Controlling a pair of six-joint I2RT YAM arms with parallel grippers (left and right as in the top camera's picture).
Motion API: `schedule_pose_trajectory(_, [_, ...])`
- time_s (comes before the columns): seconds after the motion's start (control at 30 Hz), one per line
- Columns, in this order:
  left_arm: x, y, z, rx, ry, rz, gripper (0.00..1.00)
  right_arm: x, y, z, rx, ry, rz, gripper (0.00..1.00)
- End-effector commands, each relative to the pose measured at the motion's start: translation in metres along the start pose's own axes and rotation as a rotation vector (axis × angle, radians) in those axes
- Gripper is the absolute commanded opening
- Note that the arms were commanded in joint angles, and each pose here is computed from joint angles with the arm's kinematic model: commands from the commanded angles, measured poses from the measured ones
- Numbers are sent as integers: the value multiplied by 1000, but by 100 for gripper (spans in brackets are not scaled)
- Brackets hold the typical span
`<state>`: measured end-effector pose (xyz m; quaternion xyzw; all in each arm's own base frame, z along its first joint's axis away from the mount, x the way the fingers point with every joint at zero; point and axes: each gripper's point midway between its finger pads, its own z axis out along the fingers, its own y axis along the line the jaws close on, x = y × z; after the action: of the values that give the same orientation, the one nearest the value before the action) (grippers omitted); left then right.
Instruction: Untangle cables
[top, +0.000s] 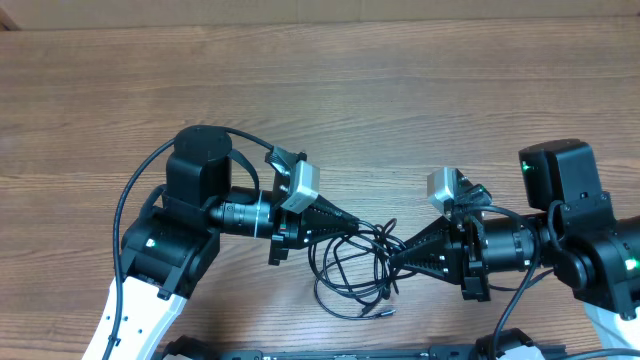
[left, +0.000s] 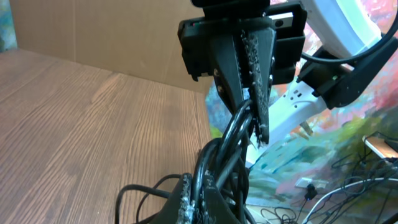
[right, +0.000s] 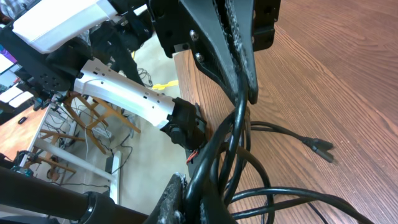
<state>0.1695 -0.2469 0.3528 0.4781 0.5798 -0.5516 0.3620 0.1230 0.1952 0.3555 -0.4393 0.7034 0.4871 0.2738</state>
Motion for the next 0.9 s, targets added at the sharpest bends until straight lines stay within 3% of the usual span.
schedule_pose_trajectory(0.0, [-8, -4, -1, 10, -15, -13, 4, -1, 7, -1, -7, -8, -25, 4])
schedule_pose_trajectory(0.07, [-13, 15, -1, -95, -28, -89, 4, 0, 7, -1, -9, -4, -17, 4])
schedule_pose_trajectory(0.13, [-13, 52, -9, -314, -69, -290, 4, 0, 7, -1, -9, -4, -17, 4])
schedule_pose_trajectory(0.27, [17, 123, -57, -813, -291, -909, 4, 0, 7, -1, -9, -4, -16, 4])
schedule_pose_trajectory(0.33, [38, 133, -73, -936, -400, -1173, 4, 0, 7, -1, -9, -4, -16, 4])
schedule_pose_trajectory(0.37, [42, 132, -73, -940, -416, -1235, 4, 0, 7, -2, -9, -4, -17, 4])
schedule_pose_trajectory(0.73, [41, 123, -62, -867, -357, -1222, 4, 1, 8, -2, -11, -1, -9, 4])
schedule_pose_trajectory(0.8, [17, 107, -40, -673, -339, -1186, 4, -3, 6, -2, -5, -12, -35, 4])
schedule_pose_trajectory(0.87, [1, 96, -23, -578, -342, -1160, 4, -7, 5, -2, -6, -28, -59, 4])
